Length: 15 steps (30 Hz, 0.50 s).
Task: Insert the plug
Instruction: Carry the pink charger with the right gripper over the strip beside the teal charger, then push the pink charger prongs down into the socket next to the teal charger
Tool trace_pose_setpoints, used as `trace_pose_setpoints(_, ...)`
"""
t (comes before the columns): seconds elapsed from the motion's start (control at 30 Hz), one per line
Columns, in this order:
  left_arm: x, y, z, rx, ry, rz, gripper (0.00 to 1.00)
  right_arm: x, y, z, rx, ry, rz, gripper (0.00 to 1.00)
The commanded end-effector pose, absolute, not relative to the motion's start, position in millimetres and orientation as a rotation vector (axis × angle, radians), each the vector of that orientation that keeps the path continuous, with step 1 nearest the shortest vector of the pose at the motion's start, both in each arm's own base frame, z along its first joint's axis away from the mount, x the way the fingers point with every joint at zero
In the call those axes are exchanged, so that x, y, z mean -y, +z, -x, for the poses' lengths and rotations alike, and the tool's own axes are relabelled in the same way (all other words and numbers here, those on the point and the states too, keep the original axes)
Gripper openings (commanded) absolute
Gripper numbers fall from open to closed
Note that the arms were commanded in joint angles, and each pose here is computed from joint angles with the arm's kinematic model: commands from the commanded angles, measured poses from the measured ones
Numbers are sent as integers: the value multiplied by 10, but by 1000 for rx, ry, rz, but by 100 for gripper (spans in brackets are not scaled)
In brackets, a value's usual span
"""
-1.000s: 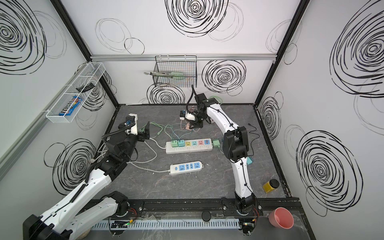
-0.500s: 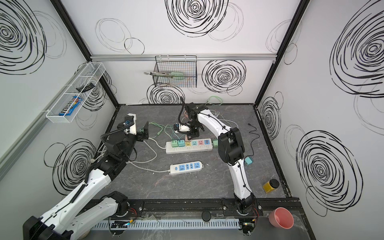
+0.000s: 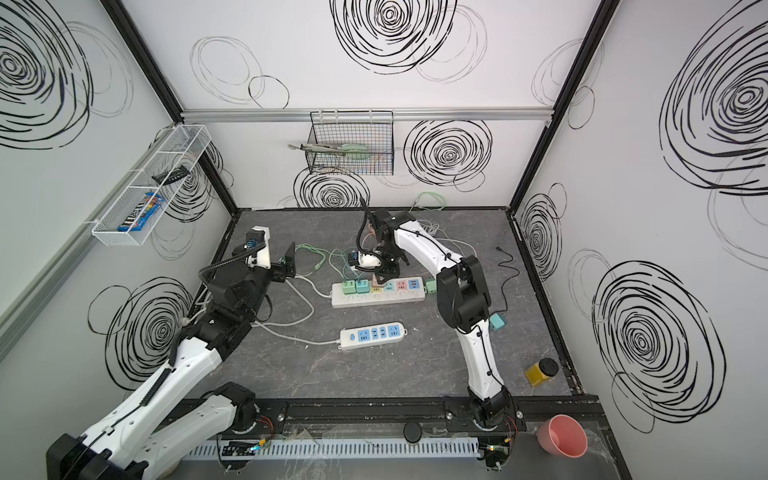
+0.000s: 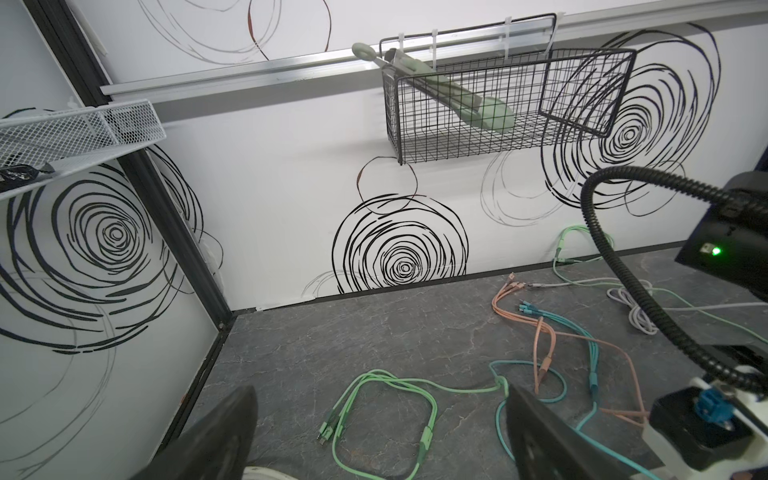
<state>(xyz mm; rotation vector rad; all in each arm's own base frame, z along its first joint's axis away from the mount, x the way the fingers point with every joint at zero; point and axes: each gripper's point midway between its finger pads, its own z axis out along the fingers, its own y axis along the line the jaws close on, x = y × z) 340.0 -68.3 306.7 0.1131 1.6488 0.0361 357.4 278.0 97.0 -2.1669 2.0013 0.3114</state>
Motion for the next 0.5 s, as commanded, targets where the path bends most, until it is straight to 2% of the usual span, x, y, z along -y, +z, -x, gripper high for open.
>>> trace_pose_setpoints(0.0,681,3124,-3397,-1625,9,-96,96,-2792,1106,-3427,-1975,339,2184,0)
trace_pose_setpoints(0.47,693,3095,-3410,-1637,8,-103,96,-2839,1060,-3509,-1950,252,2181,0)
